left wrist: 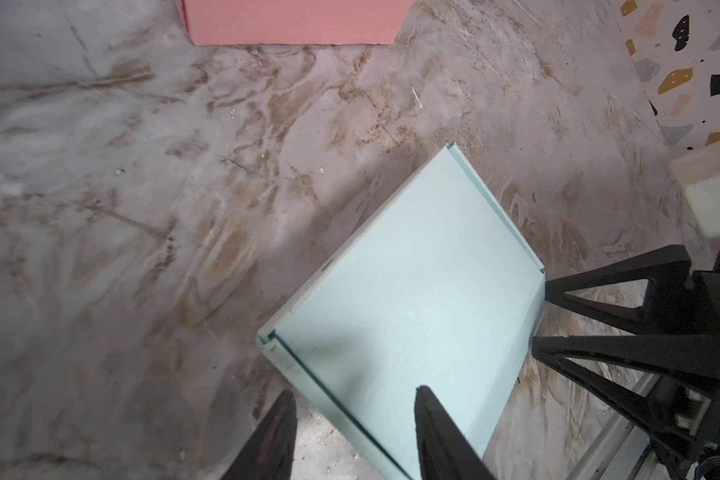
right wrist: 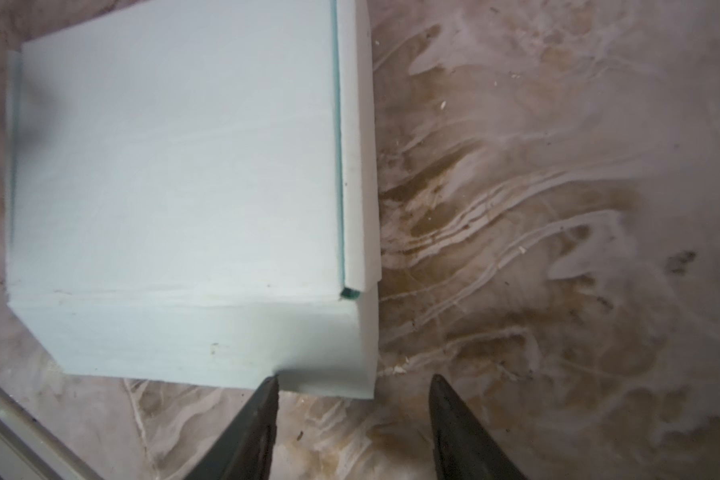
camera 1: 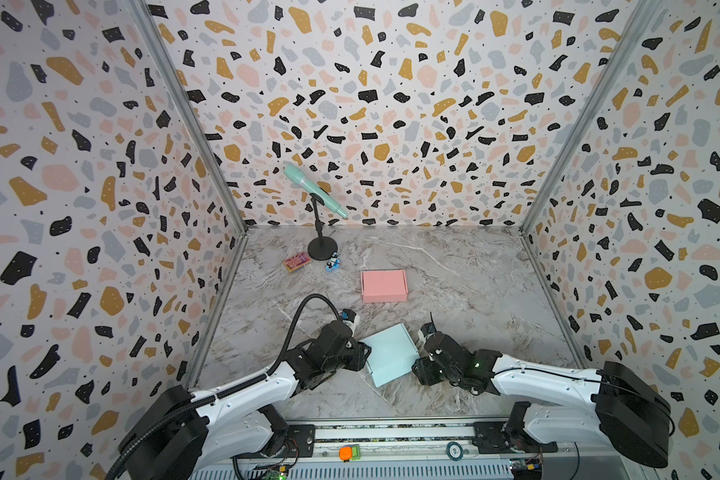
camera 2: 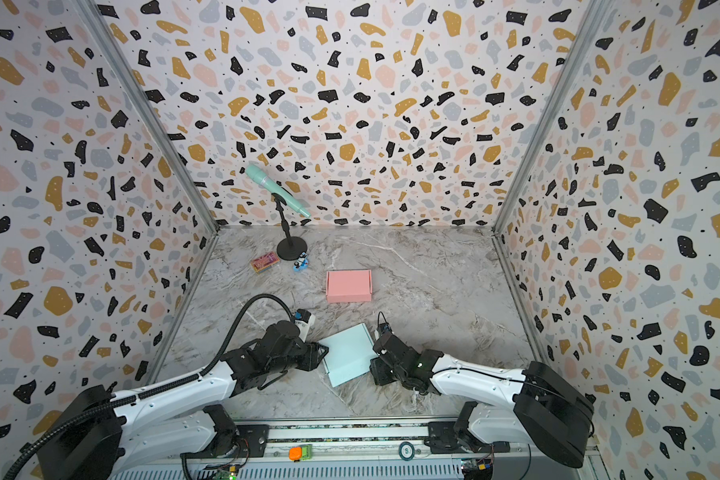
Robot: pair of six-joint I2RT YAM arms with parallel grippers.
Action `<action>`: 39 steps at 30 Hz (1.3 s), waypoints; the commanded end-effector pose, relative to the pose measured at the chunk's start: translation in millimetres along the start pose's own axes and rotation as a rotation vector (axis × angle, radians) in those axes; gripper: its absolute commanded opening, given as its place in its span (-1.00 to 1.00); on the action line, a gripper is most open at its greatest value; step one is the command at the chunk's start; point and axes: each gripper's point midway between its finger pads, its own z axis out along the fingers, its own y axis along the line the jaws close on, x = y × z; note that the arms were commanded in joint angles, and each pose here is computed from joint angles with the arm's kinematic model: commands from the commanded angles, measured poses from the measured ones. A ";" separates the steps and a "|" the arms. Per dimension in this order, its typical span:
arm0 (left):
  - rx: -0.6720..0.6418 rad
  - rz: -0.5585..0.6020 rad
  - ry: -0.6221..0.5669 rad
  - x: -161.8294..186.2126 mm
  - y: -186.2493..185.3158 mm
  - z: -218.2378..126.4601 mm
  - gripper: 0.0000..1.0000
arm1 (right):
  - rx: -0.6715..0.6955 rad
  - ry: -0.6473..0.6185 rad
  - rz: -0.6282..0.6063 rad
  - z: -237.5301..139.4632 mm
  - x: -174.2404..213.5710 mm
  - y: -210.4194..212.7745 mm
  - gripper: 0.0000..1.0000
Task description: Fold the paper box
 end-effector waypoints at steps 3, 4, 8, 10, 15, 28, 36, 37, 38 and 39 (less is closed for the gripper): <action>-0.010 0.051 -0.057 -37.6 1.5 -10.6 -0.03 | -0.015 -0.046 -0.016 -16.4 -15.5 9.0 0.15; -0.007 0.053 -0.055 -41.2 1.9 -9.7 -0.02 | -0.018 -0.047 -0.016 -18.1 -15.1 10.5 0.14; 0.020 0.078 -0.017 -51.5 0.7 -0.6 0.00 | -0.035 -0.060 -0.025 -27.2 -14.9 22.5 0.08; 0.040 0.089 0.002 -53.4 -1.1 4.3 0.00 | -0.043 -0.063 -0.029 -30.8 -14.3 29.0 0.01; 0.076 0.120 0.051 -51.9 -5.7 17.5 0.02 | -0.078 -0.064 -0.033 -31.0 -11.1 43.4 -0.22; 0.130 0.090 0.093 -38.9 -8.0 36.4 0.03 | -0.073 -0.044 -0.040 -8.9 -5.3 46.2 -0.48; 0.144 0.067 0.119 -28.9 -6.6 41.5 0.02 | -0.065 -0.041 -0.036 1.3 -6.7 40.5 -0.51; 0.147 0.065 0.120 -27.8 -6.6 41.8 0.02 | -0.064 -0.038 -0.038 2.6 -6.4 40.1 -0.51; 0.150 0.062 0.118 -27.2 -6.7 41.8 0.02 | -0.059 -0.034 -0.037 4.0 -6.1 38.8 -0.52; 0.152 0.060 0.118 -26.2 -6.6 41.8 0.02 | -0.057 -0.033 -0.038 4.7 -6.9 38.5 -0.52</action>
